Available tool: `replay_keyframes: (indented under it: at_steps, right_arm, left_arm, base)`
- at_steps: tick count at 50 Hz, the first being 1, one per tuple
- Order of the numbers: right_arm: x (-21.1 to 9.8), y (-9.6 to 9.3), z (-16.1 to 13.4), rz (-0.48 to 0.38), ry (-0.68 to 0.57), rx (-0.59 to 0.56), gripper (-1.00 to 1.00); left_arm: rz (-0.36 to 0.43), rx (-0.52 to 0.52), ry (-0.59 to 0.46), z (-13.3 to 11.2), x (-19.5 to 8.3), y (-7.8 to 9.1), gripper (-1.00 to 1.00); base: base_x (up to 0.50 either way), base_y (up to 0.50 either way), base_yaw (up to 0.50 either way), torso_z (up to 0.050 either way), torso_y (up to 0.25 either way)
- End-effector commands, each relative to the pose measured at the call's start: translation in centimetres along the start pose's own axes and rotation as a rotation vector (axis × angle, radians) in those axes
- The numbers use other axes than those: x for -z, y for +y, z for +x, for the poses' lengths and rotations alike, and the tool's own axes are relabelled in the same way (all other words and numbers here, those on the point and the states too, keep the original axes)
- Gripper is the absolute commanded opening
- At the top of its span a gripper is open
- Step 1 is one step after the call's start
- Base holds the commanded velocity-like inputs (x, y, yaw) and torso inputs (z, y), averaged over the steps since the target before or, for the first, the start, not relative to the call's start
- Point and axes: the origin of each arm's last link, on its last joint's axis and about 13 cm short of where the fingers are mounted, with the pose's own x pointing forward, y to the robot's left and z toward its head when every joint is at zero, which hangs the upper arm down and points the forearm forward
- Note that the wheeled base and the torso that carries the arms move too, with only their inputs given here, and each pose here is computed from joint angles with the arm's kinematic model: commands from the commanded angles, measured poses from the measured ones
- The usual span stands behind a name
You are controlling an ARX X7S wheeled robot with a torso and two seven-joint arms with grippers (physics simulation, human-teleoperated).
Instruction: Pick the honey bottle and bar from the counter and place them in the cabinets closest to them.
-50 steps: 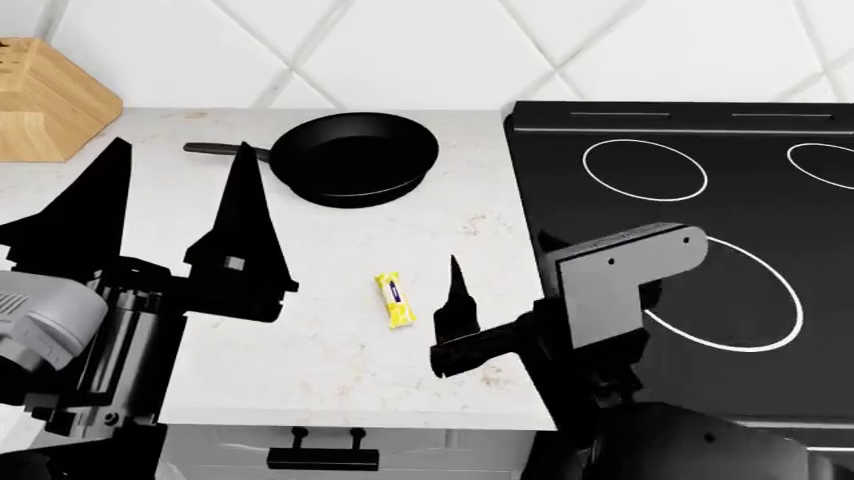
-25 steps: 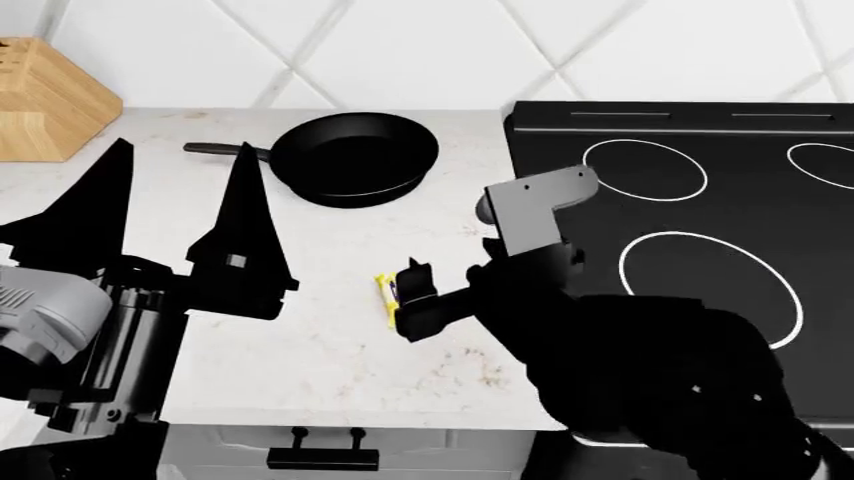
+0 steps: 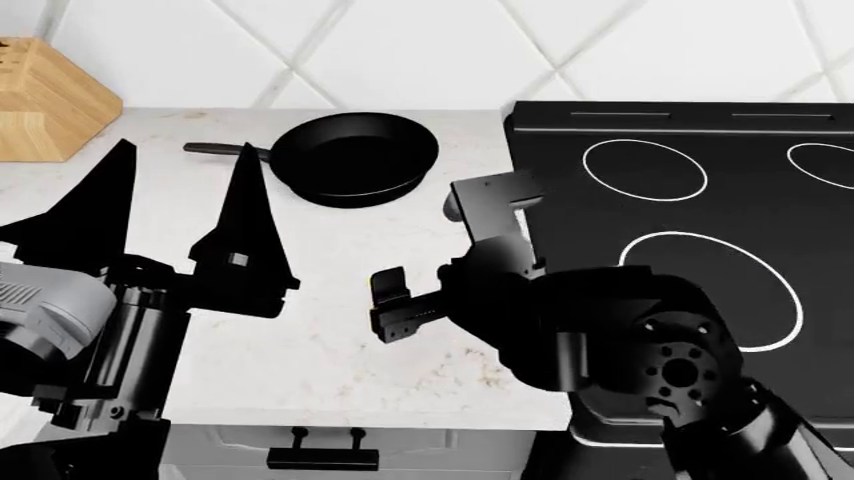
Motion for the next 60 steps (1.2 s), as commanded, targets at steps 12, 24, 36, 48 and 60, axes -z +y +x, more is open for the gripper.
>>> replay_keyframes:
  at_steps: [12, 24, 36, 48, 60]
  right_arm:
    - [0.9, 0.3, 2.4, 0.044, 0.144, -0.047, 1.0]
    - [1.1, 0.2, 3.6, 0.056, 0.185, -0.058, 1.0]
    - [1.9, 0.2, 4.5, 0.057, 0.228, -0.063, 1.0]
    - [2.7, 0.0, 5.1, 0.058, 0.255, -0.044, 1.0]
    - [2.5, 0.6, 4.6, 0.008, 0.237, -0.048, -1.0]
  left_arm:
    - [0.005, 0.004, 0.004, -0.1, -0.1, -0.1, 1.0]
    - [0.006, 0.004, 0.004, 0.0, 0.0, -0.1, 1.0]
    - [0.003, 0.003, 0.001, 0.0, -0.1, 0.0, 1.0]
    - [0.002, 0.003, 0.002, 0.0, -0.1, -0.1, 1.0]
    - [0.0, 0.006, 0.001, -0.1, -0.2, -0.1, 1.0]
  base:
    - [0.0, 0.0, 0.0, 0.0, 0.0]
    - [0.0, 0.0, 0.0, 0.0, 0.0]
    - [0.0, 0.0, 0.0, 0.0, 0.0]
    - [0.0, 0.0, 0.0, 0.0, 0.0]
    - [0.0, 0.0, 0.0, 0.0, 0.0]
